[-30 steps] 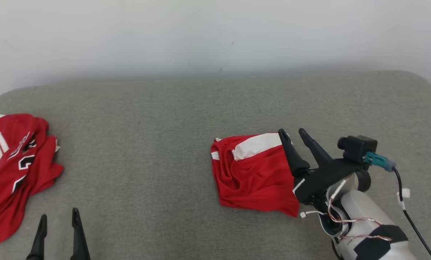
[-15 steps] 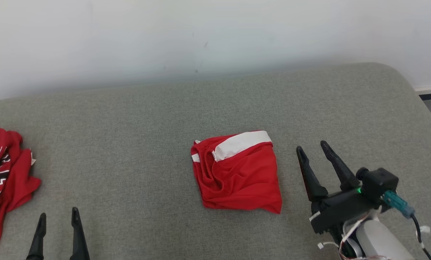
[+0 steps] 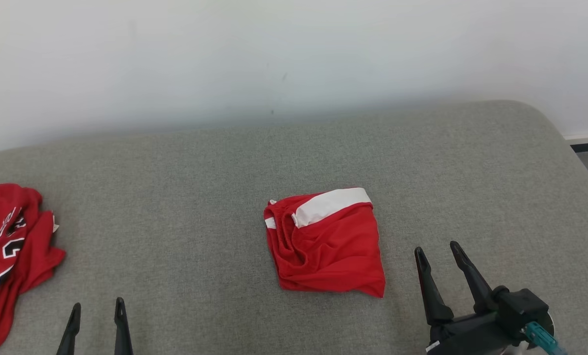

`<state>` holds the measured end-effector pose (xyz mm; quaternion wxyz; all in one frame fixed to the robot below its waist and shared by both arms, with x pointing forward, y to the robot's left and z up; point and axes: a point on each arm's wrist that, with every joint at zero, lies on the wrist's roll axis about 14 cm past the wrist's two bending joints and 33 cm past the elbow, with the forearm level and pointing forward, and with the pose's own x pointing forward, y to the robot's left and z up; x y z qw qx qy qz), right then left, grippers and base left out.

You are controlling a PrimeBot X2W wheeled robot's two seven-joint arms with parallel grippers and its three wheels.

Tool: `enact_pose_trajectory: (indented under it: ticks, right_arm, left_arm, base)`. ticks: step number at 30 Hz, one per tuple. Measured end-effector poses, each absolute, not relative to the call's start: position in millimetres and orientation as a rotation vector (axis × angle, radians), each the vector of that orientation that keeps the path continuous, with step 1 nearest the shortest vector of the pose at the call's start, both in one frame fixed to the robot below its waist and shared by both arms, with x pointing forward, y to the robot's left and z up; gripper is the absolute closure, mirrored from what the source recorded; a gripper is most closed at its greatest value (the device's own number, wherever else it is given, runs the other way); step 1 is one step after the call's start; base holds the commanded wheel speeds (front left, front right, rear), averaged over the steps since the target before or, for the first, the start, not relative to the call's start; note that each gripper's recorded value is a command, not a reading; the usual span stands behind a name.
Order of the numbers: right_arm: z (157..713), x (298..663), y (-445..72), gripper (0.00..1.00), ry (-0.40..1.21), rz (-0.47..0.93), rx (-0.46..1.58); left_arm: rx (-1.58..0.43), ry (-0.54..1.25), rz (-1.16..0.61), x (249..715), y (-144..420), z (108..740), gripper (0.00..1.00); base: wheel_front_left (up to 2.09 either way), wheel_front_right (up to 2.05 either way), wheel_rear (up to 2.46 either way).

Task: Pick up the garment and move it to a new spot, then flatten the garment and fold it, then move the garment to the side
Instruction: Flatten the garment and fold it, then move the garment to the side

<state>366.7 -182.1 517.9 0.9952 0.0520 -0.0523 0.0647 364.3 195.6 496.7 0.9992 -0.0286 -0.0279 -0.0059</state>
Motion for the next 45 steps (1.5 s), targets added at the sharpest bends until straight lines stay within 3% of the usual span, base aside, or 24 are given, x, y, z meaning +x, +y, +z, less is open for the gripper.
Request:
enact_pose_trajectory:
  ticks: [45]
  right_arm:
    - [496.8,359.9,-174.7,0.0,-0.047,0.109,0.109]
  left_arm:
    - [-0.023,-0.041,-0.031,353.2,194.4,493.1,0.0]
  base:
    - [0.0,0.0,0.0]
